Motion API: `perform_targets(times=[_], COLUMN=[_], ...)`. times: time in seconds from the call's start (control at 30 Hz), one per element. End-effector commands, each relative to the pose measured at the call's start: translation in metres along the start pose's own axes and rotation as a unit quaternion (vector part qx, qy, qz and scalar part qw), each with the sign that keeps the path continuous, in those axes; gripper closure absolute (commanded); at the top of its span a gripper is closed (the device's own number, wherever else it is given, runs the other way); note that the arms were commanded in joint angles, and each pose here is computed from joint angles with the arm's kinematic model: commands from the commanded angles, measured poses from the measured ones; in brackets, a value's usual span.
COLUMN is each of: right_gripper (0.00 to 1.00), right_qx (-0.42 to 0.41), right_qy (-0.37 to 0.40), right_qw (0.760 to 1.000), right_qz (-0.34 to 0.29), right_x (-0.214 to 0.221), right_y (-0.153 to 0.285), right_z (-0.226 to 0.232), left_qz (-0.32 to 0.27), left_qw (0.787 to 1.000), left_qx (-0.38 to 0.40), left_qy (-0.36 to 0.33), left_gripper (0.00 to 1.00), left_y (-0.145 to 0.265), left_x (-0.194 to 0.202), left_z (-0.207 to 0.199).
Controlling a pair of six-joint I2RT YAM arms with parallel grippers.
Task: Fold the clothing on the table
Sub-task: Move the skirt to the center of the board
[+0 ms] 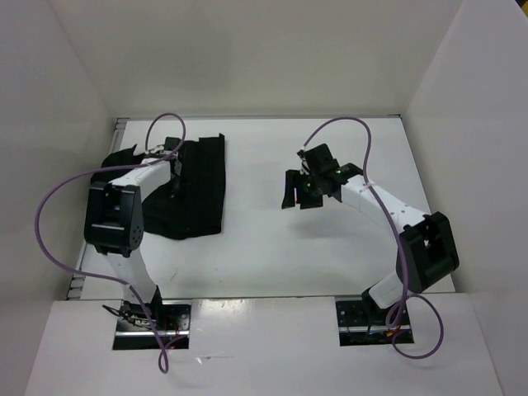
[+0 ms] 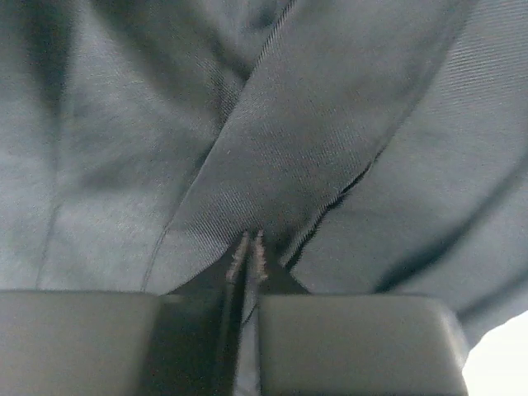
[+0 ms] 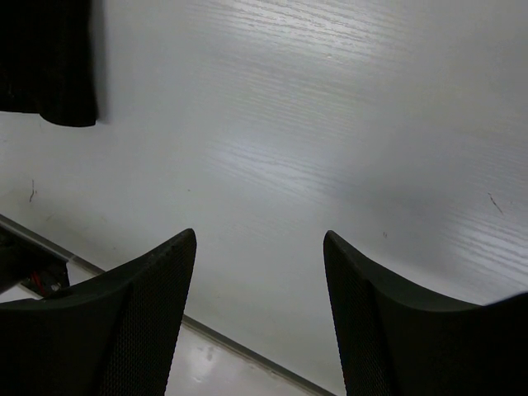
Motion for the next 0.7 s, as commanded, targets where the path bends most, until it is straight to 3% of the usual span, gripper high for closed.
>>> perform_targets(times=[0.0, 0.17, 0.37, 0.5, 0.6, 0.67], right_gripper=[0.32, 0.32, 0.32, 0.32, 0.34, 0.36], right_qx=[-0.008, -0.003, -0.008, -0.013, -0.013, -0.006], right_qy=[0.009, 0.009, 0.012, 0.011, 0.021, 0.019], right_qw=[0.999, 0.999, 0.998, 0.999, 0.999, 0.999], right_qz=[-0.032, -0.041, -0.055, -0.044, -0.044, -0.036], right_x=[-0.004, -0.004, -0.007, -0.005, -0.009, -0.010], right_y=[0.019, 0.024, 0.031, 0.029, 0.026, 0.022], right_z=[0.009, 0.009, 0.012, 0.012, 0.014, 0.014], left_qz=[0.035, 0.078, 0.095, 0.097, 0.076, 0.048], left_qw=[0.999, 0.992, 0.952, 0.935, 0.938, 0.944], left_qx=[0.003, 0.084, 0.256, 0.302, 0.300, 0.293], left_qy=[0.005, -0.052, -0.138, -0.158, -0.155, -0.140], left_gripper=[0.96, 1.00, 0.99, 0.97, 0.81, 0.63], left_y=[-0.023, -0.023, 0.024, 0.039, 0.051, 0.071], left_x=[0.005, 0.039, 0.078, 0.080, 0.069, 0.054], left_z=[-0.008, -0.051, -0.134, -0.165, -0.165, -0.155])
Point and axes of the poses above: each gripper's point midway between its finger pads, its own y axis back along the fingers, its own z axis along the line the jaws close on, x = y × z, the point moved 9 cm from there along y, back along the fingers, and after that the axes turned 15 degrees about -y, right-handed, at the moved point
